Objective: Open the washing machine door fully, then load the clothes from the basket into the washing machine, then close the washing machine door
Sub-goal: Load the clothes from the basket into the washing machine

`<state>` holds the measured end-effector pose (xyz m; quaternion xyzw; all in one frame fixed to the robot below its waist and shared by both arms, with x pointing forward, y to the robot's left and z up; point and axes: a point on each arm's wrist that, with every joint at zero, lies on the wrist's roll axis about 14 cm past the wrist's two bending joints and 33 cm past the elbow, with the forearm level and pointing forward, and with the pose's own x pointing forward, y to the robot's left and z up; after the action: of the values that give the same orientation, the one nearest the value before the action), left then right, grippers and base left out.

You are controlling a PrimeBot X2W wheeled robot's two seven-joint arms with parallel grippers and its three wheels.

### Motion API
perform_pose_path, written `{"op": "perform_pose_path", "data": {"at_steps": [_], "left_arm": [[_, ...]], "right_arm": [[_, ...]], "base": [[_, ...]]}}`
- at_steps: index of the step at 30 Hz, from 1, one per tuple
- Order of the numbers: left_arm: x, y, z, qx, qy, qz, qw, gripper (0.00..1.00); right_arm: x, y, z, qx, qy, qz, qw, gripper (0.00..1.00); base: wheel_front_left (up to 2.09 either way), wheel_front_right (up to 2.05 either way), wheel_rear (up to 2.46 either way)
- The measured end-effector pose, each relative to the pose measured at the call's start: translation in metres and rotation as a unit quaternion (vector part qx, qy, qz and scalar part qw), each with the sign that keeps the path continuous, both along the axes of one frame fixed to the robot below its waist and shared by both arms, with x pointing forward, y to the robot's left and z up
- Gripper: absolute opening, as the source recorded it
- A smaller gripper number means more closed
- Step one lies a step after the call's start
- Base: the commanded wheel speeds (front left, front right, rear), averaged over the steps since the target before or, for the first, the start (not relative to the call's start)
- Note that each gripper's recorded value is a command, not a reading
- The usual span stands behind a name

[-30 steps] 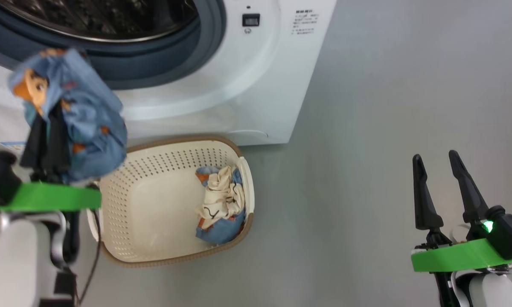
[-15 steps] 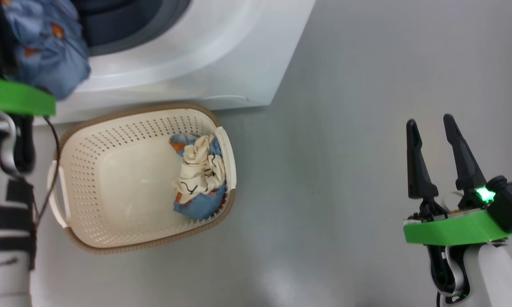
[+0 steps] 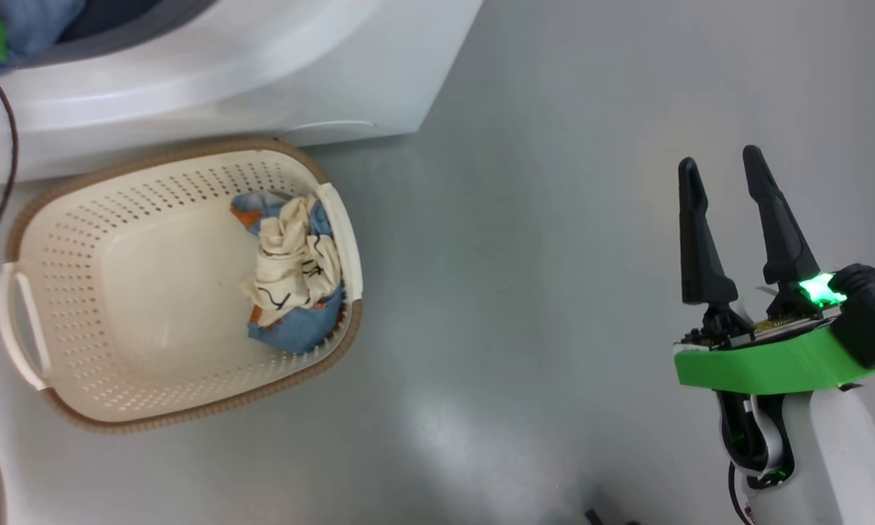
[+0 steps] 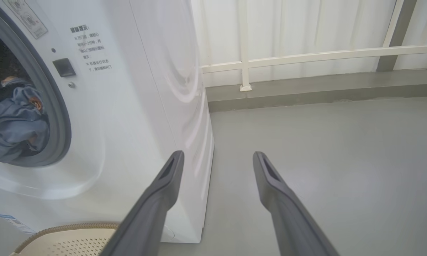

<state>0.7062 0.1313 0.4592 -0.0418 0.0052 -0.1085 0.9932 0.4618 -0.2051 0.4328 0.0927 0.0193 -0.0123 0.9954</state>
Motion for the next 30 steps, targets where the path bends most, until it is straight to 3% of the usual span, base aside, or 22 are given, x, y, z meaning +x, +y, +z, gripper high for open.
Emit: {"op": "perform_pose_path", "data": {"at_steps": [13, 25, 26, 27, 30], "left_arm": [[0.035, -0.008, -0.014, 0.009, 0.018, 0.007, 1.000, 0.00], [0.063, -0.013, 0.039, -0.009, -0.084, 0.012, 0.996, 0.00], [0.065, -0.010, 0.043, -0.016, -0.092, 0.017, 0.996, 0.13], [0.066, -0.006, 0.042, -0.021, -0.093, 0.024, 0.995, 1.00], [0.064, -0.007, 0.023, -0.016, -0.075, 0.029, 0.997, 1.00]], "right_arm": [[-0.006, -0.008, -0.013, 0.000, 0.021, -0.011, 1.000, 1.00], [-0.002, -0.013, -0.012, -0.004, 0.019, -0.013, 1.000, 1.00], [-0.002, -0.014, -0.012, -0.006, 0.018, -0.014, 1.000, 1.00], [-0.002, -0.014, -0.012, -0.007, 0.019, -0.015, 1.000, 1.00], [-0.003, -0.017, -0.014, -0.009, 0.023, -0.018, 1.000, 1.00]], "base": [[0.00, 0.00, 0.00], [0.00, 0.00, 0.00], [0.00, 0.00, 0.00], [0.00, 0.00, 0.00], [0.00, 0.00, 0.00]]}}
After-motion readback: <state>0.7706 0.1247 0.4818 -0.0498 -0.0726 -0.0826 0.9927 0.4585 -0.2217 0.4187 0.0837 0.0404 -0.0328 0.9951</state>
